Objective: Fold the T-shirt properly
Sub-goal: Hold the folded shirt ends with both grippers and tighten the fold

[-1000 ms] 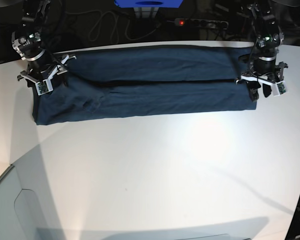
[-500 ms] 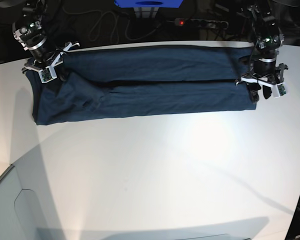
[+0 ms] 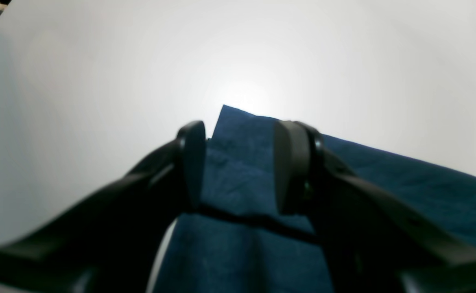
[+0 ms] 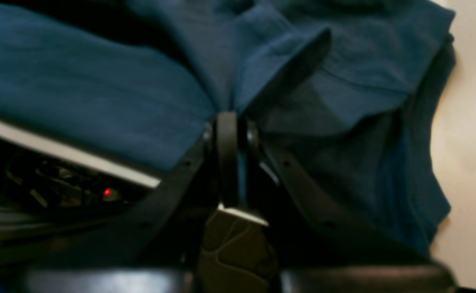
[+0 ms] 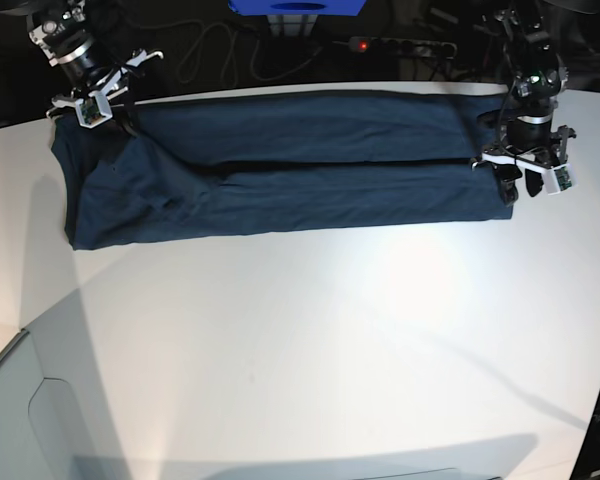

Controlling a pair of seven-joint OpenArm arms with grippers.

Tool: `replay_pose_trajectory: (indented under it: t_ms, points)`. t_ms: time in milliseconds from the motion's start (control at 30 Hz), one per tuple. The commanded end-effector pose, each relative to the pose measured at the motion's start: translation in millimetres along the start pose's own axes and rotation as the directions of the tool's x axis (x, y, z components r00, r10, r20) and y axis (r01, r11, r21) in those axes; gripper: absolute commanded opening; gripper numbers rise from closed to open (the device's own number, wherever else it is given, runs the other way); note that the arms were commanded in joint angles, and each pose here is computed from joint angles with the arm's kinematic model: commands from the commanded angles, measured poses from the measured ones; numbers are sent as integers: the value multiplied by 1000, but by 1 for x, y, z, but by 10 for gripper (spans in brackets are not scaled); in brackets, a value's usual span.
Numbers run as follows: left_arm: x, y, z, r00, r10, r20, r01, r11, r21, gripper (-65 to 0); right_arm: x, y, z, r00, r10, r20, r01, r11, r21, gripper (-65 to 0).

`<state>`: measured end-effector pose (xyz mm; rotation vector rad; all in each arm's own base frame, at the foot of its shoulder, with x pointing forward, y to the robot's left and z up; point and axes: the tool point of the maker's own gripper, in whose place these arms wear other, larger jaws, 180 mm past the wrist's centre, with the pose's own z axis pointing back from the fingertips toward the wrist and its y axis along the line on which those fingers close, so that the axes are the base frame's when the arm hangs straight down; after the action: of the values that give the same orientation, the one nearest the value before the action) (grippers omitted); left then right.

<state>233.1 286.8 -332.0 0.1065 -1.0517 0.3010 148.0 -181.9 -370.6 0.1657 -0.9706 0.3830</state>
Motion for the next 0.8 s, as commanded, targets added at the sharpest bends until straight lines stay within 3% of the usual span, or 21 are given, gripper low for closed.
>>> replay_pose_trajectory:
  t_ms: [0,200,533,767]
  points:
    - [11,-1,1,999,-7,40,7,1000,-6,-388,10,2,3,999,11,41,-12,1000,24,-650]
    - [12,-3,0,999,-6,42,7,1000,-11,-388,2,-4,4,999,30,12,-31,999,31,-649]
    - [10,-2,1,999,-7,38,8,1000,-9,-387,-29,-27,-8,969,124,-216,-128,992,-7,-649]
    - [7,0,3,1000,-10,28,11,1000,-5,-385,-26,-62,3,969,87,-233,-119,984,-131,-640]
